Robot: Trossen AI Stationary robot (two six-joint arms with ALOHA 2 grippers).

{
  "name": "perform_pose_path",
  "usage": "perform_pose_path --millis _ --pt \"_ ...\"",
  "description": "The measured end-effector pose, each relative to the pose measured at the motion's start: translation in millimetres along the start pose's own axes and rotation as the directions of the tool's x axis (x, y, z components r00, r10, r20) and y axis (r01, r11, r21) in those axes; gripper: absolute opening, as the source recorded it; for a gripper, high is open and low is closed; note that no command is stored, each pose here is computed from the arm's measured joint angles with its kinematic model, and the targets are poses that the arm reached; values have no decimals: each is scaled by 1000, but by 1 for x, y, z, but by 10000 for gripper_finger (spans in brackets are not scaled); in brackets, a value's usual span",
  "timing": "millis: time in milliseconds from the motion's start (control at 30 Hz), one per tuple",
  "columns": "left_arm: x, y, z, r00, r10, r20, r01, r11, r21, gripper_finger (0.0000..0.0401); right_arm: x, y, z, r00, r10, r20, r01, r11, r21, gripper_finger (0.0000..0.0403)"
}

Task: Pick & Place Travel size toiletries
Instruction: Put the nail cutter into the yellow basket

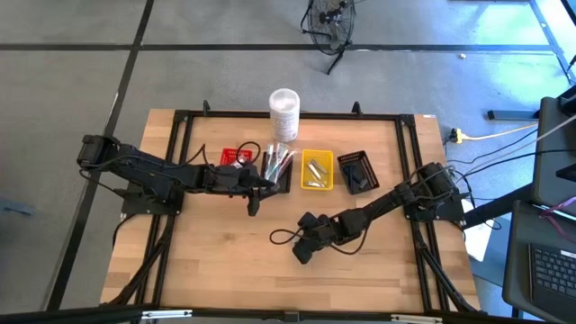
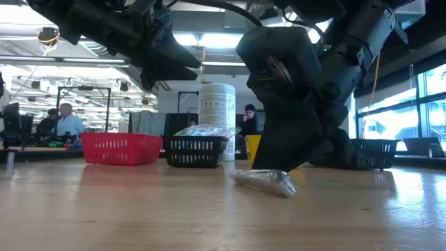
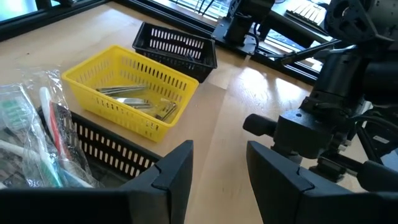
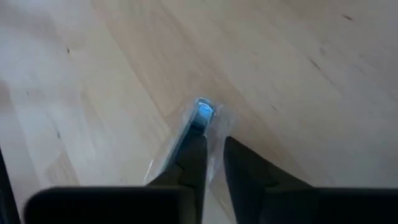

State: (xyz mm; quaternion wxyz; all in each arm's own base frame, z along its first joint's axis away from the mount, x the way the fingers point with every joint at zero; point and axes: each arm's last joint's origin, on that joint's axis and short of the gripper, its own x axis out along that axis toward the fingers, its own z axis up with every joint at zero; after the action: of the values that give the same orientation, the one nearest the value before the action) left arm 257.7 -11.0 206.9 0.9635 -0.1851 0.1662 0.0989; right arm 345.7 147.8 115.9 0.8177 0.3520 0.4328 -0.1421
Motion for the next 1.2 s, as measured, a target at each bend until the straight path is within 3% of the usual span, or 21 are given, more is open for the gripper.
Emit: perform_pose_path --millis 233,667,967,1200 --pt "0 0 -1 1000 3 -7 -3 1000 13 146 0 0 0 1000 -7 13 8 999 -51 6" --pt "0 3 -7 997 28 -67 -27 1000 10 146 0 -2 5 999 -25 48 31 990 -136 2" --pt "-3 -8 -12 996 -6 -89 7 1000 11 146 -2 -7 15 997 -41 58 54 971 -231 1" --pt "-6 -21 -19 992 -58 -111 58 998 1 146 -29 -6 25 992 -86 95 108 960 -258 0"
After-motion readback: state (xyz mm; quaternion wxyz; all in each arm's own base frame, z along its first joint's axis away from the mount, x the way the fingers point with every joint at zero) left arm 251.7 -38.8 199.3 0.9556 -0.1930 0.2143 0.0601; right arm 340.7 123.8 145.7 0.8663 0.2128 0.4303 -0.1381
